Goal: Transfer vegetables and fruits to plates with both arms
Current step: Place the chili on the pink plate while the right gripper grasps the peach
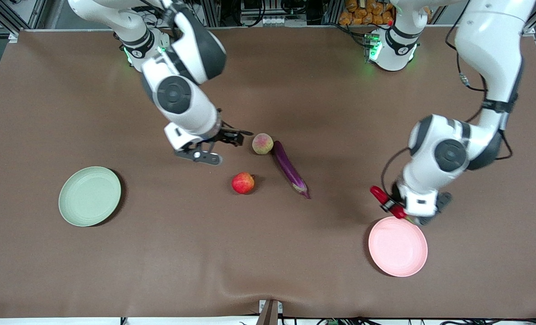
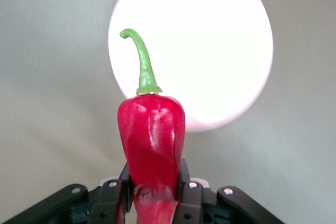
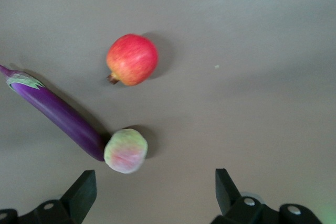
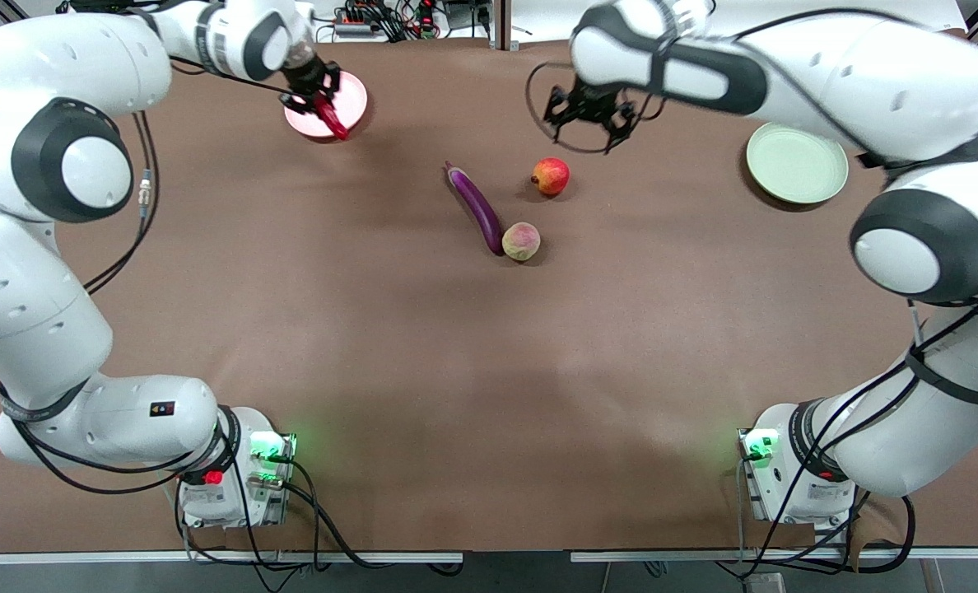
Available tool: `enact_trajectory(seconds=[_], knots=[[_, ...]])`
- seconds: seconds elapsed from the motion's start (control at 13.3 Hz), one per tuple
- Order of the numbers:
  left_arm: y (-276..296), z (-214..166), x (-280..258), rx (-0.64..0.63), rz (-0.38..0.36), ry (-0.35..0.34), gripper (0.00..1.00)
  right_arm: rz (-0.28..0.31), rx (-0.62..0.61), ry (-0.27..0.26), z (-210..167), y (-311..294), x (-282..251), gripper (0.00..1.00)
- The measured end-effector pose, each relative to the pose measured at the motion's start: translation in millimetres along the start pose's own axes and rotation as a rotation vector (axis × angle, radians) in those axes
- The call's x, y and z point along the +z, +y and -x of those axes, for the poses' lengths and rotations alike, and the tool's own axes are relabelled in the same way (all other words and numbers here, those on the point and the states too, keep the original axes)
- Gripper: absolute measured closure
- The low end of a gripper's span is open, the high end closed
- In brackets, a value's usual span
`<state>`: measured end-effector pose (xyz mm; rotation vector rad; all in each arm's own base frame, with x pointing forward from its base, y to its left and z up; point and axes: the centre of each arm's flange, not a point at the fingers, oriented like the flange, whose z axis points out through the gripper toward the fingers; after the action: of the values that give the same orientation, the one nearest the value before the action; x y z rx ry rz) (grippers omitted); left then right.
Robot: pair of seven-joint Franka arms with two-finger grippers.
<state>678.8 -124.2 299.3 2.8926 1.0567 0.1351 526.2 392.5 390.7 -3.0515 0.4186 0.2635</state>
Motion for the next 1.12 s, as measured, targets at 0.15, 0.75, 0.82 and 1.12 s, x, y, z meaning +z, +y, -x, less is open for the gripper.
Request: enact_trajectory(seconds=[0.15, 0.75, 0.82, 1.12], knots=[[-12.4, -48.5, 14.9, -0.026, 0.026, 0.002, 0.67, 0.017, 0.012, -0.004, -5.2, -7.1, 31.1, 0.00], [-2.7, -100.6, 51.6, -0.099, 0.099, -0.011, 0.67, 0.042, 0.116, 0.023, 49.2, -71.3, 144.1, 0.00], [-3.4, -102.6, 55.0, -0.096, 0.099, -0.011, 0.67, 0.058, 0.129, 0.025, 60.3, -77.1, 155.6, 0.00], [-6.3, -109.2, 62.1, -0.081, 0.099, -0.009, 0.51, 0.077, 0.176, 0.033, 72.3, -83.9, 180.6, 0.00]])
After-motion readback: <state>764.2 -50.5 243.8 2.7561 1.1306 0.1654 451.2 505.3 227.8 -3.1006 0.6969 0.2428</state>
